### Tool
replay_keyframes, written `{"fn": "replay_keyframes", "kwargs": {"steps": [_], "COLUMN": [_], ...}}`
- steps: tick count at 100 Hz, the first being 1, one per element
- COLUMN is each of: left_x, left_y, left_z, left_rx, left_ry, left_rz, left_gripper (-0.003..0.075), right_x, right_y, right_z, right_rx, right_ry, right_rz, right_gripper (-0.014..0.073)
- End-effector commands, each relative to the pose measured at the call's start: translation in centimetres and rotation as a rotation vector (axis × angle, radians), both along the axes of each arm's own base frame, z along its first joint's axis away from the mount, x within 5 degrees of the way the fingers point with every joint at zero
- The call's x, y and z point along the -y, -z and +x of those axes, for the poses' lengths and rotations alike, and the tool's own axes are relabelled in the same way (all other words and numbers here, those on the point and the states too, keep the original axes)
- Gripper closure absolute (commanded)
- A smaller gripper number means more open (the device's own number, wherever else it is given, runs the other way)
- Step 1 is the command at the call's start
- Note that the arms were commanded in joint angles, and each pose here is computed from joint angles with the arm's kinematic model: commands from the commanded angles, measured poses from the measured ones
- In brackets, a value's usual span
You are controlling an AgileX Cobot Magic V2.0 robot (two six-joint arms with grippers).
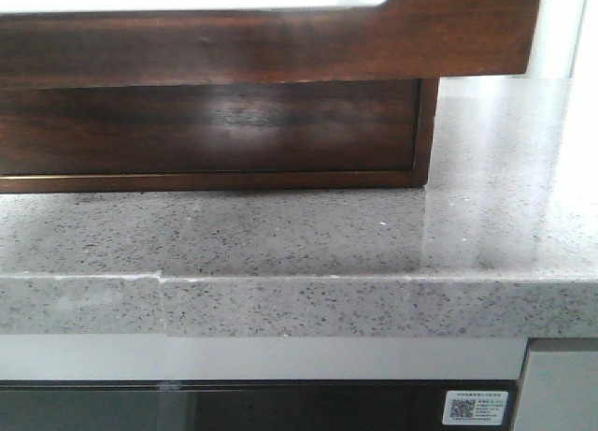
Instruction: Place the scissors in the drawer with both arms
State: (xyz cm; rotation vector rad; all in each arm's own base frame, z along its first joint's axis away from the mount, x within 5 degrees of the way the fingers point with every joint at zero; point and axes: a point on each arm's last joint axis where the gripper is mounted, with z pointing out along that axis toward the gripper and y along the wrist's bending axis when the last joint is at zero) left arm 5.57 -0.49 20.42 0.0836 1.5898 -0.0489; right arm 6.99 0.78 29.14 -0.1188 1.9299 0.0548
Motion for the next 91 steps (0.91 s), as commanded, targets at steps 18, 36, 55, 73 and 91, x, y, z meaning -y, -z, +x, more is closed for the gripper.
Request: {"fn": "replay_keyframes", "kwargs": {"steps": [18,36,55,73,91], "left_x": [0.0,0.0,0.0,0.0,0.0], "left_y": [0.2,0.2,0.2,0.2,0.2], "left_z": [-0.1,-0.1,-0.1,-0.1,-0.1], "left_rx": [0.080,0.080,0.080,0.080,0.080], "left_ry": [0.000,0.000,0.000,0.000,0.000], "left_rz": [-0.015,-0.015,-0.015,-0.015,-0.015], "left_gripper": [0.0741,0.0741,0.0741,0.0741,0.0741], "right_x": [0.8,0.9,0.9,0.9,0.9], "right_y": [4.4,7.8,8.4,8.4,8.4], "right_z": [-1.6,-1.6,-1.5,-1.5,-1.5], "right_rx": [0.434,0.500,0.473,0.471,0.471], "right_ry": [0.108,0.117,0.116,0.116,0.116], "right_rz": [0.003,0.004,0.005,0.005,0.005], "right_gripper": [0.0664,0.0664,0.0664,0.0664,0.0664]}}
